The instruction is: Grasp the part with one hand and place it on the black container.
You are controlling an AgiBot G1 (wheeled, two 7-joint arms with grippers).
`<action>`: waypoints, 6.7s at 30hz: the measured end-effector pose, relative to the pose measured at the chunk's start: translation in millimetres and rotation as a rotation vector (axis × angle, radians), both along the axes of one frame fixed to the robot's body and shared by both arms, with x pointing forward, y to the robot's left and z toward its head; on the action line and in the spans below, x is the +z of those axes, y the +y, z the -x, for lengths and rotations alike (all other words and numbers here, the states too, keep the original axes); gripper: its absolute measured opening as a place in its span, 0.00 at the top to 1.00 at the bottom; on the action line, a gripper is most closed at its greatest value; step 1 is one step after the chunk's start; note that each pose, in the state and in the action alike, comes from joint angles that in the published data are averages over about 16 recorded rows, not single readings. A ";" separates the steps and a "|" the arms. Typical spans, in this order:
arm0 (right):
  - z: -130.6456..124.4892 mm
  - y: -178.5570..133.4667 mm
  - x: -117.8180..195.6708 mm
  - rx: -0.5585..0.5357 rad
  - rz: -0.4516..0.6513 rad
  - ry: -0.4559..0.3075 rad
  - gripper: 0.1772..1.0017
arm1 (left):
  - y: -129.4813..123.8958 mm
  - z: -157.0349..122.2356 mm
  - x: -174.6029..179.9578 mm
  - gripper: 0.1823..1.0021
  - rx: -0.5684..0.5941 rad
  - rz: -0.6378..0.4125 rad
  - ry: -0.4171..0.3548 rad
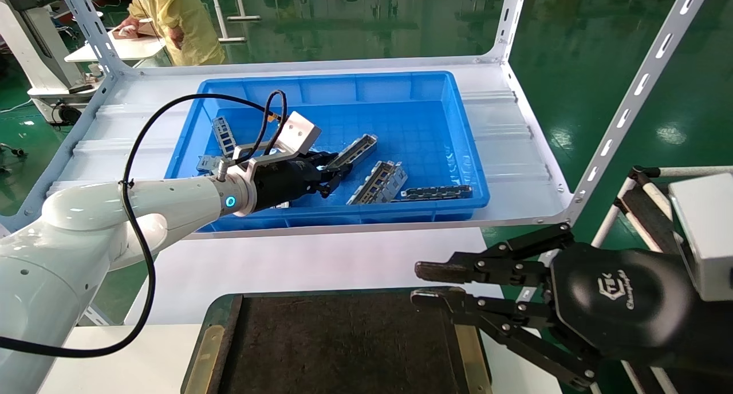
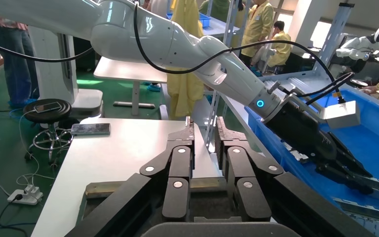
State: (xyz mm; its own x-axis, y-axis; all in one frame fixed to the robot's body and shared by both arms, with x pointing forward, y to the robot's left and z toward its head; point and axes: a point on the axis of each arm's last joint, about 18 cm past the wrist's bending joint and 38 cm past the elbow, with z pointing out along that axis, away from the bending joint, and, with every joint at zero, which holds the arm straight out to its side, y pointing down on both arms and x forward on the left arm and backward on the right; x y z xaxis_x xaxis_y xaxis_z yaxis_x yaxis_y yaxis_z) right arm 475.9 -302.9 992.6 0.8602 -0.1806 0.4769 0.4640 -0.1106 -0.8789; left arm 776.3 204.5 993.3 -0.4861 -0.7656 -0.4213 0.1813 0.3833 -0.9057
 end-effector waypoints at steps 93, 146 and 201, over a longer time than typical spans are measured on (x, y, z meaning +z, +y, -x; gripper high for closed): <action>0.0 0.0 0.0 0.000 0.000 0.000 0.98 | -21.8 141.2 -298.7 0.78 -0.059 0.590 0.496; 0.0 0.0 0.0 0.000 0.000 0.000 0.87 | -48.6 111.8 -331.9 0.73 0.223 0.848 0.577; 0.0 0.0 0.0 0.000 0.000 0.000 0.00 | 42.2 177.4 -230.3 0.00 -0.338 0.252 0.362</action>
